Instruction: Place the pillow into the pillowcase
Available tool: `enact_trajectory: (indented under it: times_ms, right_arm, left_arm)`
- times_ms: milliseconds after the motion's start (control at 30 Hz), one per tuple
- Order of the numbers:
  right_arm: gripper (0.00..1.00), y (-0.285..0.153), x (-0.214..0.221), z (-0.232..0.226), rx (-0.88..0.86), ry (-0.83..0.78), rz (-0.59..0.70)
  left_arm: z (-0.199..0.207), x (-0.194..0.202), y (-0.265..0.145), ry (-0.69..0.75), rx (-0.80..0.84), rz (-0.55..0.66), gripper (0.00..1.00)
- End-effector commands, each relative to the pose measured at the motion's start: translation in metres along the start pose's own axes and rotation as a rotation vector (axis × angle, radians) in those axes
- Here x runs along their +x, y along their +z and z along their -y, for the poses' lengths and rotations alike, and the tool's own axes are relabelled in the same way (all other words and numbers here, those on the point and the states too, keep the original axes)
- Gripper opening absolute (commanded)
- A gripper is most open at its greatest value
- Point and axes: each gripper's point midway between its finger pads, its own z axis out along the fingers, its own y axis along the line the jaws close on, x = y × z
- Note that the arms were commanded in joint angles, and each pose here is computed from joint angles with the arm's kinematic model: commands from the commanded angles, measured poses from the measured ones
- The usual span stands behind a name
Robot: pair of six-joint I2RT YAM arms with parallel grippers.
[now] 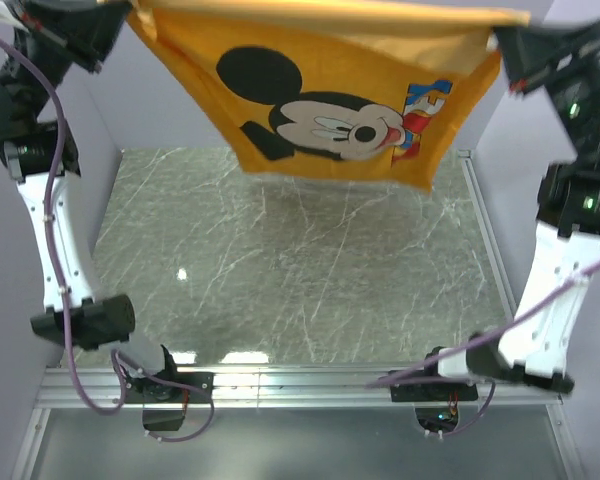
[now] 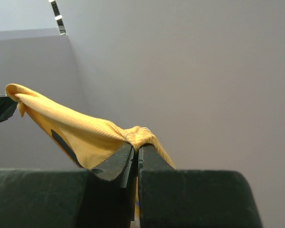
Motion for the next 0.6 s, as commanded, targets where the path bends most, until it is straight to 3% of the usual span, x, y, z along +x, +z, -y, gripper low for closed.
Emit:
enact_trajectory:
  times_ms: [0,67,100,133,167,200,233,267,300,333,367,467,567]
  right_arm:
    - [0.00,-0.033,0.018,0.028,0.165,-0.039,0.021]
    - [0.00,-0.072,0.118,0.033,0.136,0.030,-0.258]
    - [0.00,-0.091,0.151,0.033,0.130,0.043,-0.353]
    - [0.00,-0.124,0.190,0.025,0.104,0.007,-0.495]
    - [0.00,-0.155,0.243,0.032,0.115,0.049,-0.629]
    - [0.00,-0.177,0.269,0.032,0.107,0.031,-0.711]
    - [0.00,-0.212,0.294,0.031,0.099,-0.046,-0.829]
    - [0.00,-0.244,0.331,0.032,0.084,-0.036,-0.944]
    - [0.00,-0.265,0.349,0.033,0.063,-0.079,-1.028]
    - [0.00,-0.296,0.365,0.042,0.052,-0.190,-1.157]
    - [0.00,-0.323,0.387,0.043,0.037,-0.199,-1.263]
    - [0.00,-0.392,0.417,0.036,-0.126,-0.283,-1.553]
    - [0.00,-0.438,0.424,0.022,-0.271,-0.317,-1.713]
  left_arm:
    - [-0.037,0.018,-0.036,0.090,-0.144,-0.038,0.00]
    - [-0.036,0.096,-0.080,0.014,-0.149,-0.296,0.00]
    - [-0.043,0.121,-0.099,0.169,-0.128,-0.393,0.01]
    - [-0.039,0.173,-0.143,0.016,-0.204,-0.565,0.00]
    - [-0.038,0.196,-0.168,0.041,-0.213,-0.656,0.00]
    - [-0.044,0.215,-0.194,0.288,-0.130,-0.770,0.00]
    - [-0.021,0.259,-0.246,0.146,-0.146,-0.940,0.00]
    - [-0.025,0.277,-0.275,0.178,-0.173,-1.047,0.00]
    - [-0.021,0.293,-0.301,0.245,-0.112,-1.143,0.00]
    - [0.001,0.322,-0.341,0.142,-0.080,-1.257,0.00]
    - [0.000,0.333,-0.367,0.156,-0.082,-1.354,0.00]
    - [0.022,0.364,-0.427,0.102,0.003,-1.536,0.00]
    - [0.039,0.379,-0.472,0.083,0.072,-1.678,0.00]
